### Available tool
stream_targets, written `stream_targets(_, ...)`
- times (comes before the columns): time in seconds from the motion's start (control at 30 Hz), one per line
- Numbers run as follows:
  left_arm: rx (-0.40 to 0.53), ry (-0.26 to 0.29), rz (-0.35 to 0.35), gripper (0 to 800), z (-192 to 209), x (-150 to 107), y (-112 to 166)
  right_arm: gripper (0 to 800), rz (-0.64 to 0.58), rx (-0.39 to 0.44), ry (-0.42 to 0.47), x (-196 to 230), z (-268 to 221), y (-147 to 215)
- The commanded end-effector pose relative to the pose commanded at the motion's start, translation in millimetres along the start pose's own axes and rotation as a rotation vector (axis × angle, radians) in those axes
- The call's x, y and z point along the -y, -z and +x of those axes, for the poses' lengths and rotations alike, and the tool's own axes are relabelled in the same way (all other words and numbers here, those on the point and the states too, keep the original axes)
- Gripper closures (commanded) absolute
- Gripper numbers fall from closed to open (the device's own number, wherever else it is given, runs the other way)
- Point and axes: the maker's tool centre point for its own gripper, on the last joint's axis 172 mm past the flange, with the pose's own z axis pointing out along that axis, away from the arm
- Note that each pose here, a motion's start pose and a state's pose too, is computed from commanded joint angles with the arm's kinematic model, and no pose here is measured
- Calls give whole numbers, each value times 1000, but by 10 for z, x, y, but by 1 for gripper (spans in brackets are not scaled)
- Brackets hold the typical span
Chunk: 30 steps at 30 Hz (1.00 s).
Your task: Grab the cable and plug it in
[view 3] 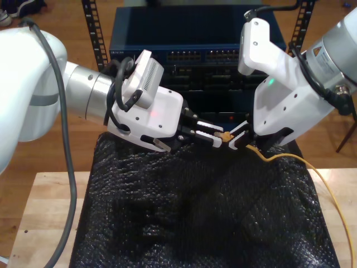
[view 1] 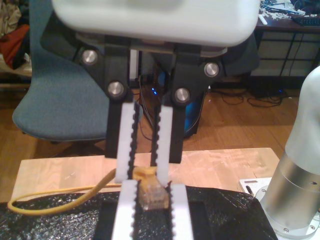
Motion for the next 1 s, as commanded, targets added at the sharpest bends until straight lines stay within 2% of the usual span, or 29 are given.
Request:
stream_targets(0.17,-1,0,-3,703,3,-8,-2,793,0,0,0,0,0,0)
stream_targets(0.27,0,0,-3,761,-1,-9,-2,793,-1,0,0,-4,1,1)
stream_targets(0.4,1,-8,-4,793,20,-29,-5,791,-2,1,1,-5,-2,1)
stream_targets(0.43,0,-6,-3,797,14,-24,-1,763,-5,-1,-1,-16,0,6)
stream_targets(0.5,0,-4,-3,797,14,-24,-1,616,-6,-2,1,-14,9,9)
stream_targets(0.6,2,-5,-7,798,13,-32,-7,445,-9,-3,2,-20,12,23)
stream_targets(0.73,1,-2,-5,798,17,-32,4,378,-11,-2,2,-24,7,30)
stream_targets(0.77,1,-2,-3,798,15,-28,5,337,-13,-3,2,-26,6,38)
stream_targets(0.83,1,-2,-2,798,14,-25,10,201,-16,-4,4,-30,13,56)
stream_targets(0.9,1,6,-2,798,9,-23,9,163,-22,-6,11,-43,33,90)
stream_targets(1.0,-1,23,1,798,-2,-16,17,62,-37,-9,24,-60,71,158)
